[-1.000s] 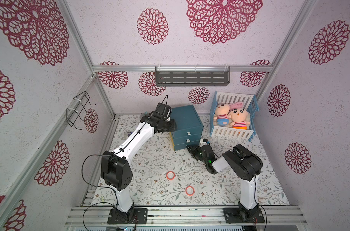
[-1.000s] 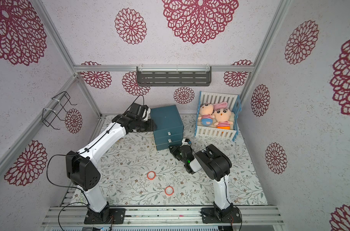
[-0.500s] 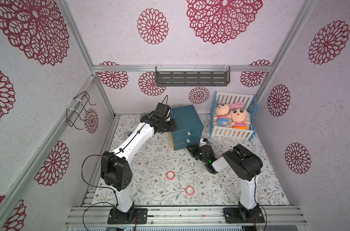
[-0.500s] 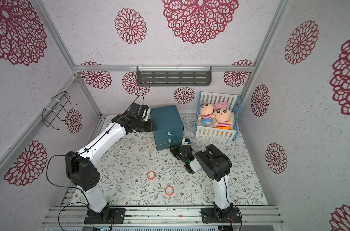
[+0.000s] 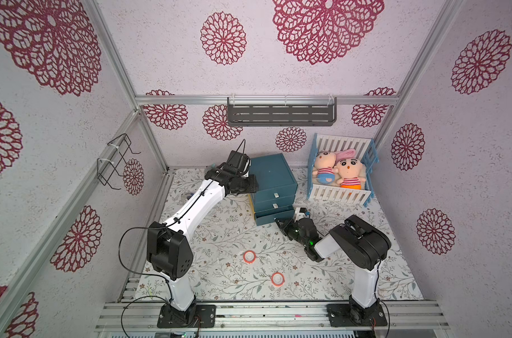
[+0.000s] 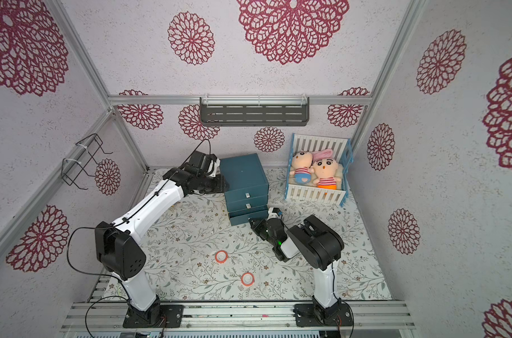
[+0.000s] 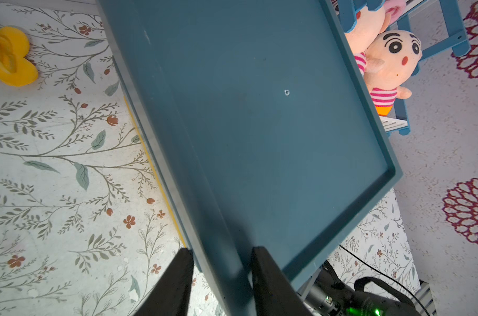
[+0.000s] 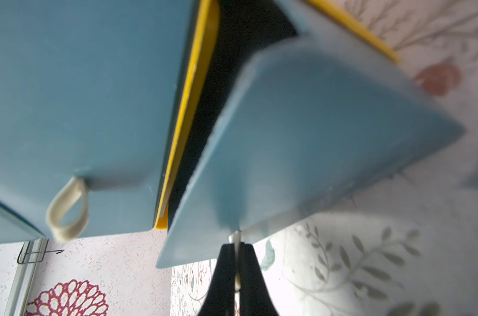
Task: Place the transparent tape into the drawer according to color
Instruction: Open the drawer in the storage box.
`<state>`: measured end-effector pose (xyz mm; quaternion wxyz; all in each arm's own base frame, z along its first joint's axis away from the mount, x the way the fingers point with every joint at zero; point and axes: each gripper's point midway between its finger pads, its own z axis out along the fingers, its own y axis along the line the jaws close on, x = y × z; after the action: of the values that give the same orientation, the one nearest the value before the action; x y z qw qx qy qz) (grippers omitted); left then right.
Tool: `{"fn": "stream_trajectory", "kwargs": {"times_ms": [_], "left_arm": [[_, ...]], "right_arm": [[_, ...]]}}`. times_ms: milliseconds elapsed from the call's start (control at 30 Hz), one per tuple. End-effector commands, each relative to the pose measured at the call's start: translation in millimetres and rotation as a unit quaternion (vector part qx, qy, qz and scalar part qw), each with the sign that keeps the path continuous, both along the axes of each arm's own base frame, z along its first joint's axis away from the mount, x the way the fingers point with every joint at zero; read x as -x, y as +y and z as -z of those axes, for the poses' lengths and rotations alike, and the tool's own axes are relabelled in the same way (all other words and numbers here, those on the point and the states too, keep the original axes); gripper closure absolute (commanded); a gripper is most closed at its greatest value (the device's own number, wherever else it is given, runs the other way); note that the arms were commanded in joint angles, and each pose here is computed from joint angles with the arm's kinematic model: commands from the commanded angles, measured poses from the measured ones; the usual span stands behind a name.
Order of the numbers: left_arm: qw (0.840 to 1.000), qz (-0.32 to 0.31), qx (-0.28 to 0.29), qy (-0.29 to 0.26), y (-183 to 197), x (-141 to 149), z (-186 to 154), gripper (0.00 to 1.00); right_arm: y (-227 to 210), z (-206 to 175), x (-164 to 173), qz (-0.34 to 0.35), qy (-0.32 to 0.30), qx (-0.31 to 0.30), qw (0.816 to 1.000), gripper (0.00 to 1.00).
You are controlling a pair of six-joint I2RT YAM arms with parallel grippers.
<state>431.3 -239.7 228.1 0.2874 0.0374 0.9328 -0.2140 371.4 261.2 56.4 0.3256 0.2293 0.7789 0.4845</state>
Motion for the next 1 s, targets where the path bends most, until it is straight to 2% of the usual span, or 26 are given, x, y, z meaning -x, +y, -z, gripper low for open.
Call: {"fn": "stream_trajectory", "kwargs": {"times_ms": [0, 500, 867, 900, 967], "left_arm": [[1.0, 0.006, 0.003, -0.005, 3, 6, -9, 0.59], [1.0, 0.005, 0.002, -0.008, 4, 6, -12, 0.58], [1.0, 0.005, 0.003, -0.01, 3, 7, -13, 0.58], [1.0, 0.005, 0.002, -0.01, 4, 7, -13, 0.58], [1.0, 0.004, 0.003, -0.011, 4, 7, -14, 0.58]], "right_arm": [[1, -21, 9, 0.004, -0.019, -0.01, 1.0, 1.0], [2, -19, 60, -0.009, 0.008, 0.004, 1.0, 1.0], [1, -17, 71, -0.011, 0.013, 0.014, 1.0, 1.0], [1, -18, 71, -0.011, 0.012, 0.014, 1.0, 0.99], [2, -21, 72, -0.012, 0.007, 0.016, 1.0, 0.77]]}}
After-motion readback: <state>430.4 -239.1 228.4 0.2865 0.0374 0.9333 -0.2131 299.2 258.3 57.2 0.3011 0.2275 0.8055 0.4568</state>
